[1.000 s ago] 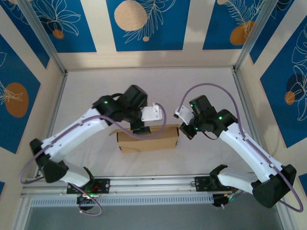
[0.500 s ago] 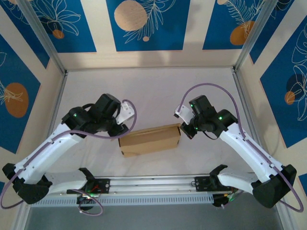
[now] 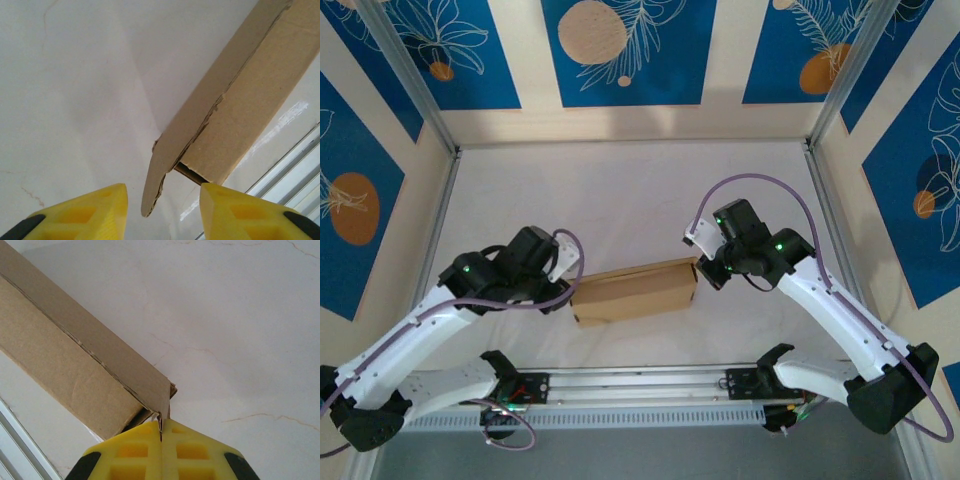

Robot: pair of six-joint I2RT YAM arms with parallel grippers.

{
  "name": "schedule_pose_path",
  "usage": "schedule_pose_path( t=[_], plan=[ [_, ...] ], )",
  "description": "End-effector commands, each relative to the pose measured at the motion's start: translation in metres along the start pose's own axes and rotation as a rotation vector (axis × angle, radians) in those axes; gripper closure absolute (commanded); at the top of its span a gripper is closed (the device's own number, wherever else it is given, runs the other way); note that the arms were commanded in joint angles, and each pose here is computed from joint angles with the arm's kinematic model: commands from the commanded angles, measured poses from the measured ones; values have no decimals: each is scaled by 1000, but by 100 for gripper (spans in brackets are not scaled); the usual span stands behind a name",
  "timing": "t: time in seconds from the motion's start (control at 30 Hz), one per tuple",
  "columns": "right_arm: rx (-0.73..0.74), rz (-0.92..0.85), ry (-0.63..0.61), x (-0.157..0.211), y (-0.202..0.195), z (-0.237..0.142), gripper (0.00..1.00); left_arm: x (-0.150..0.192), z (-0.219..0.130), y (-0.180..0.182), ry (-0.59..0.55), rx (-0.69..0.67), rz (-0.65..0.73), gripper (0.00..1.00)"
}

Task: Fold the paper box

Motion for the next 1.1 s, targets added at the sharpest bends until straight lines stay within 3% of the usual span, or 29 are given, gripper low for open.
schedule_pose_path(
  t=[0.0,0.07,0.37,0.53,0.77,1.07],
  plan=[
    [11,10,20,2,1,-8,100,-7,1,-3,-35,24,-38,62],
    [14,11,23,1,2,-9,100,-7,1,-5,-22,37,-42,66],
    [30,20,34,3,1,-11,100,2,8,0,107,-23,-144,67],
    [26,53,32,2,3,-11,100,-1,15,-1,112,-30,-242,76],
    [37,96,54,4,5,-7,100,-7,23,-14,81,76,-383,83],
    [31,170,57,0,7,-12,100,-4,31,-5,68,59,-439,89]
  ],
)
Point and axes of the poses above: each hand's point on the last joint's axis, 136 mm out from that joint toward the fingers, its own z axis out along the fingers, its own y axis along the line the jaws close on, x = y × z, the point moved 3 cm from there along -z, back along the fingers, and after that the axes turned 9 degrees about -z, right-handed, at the moved point
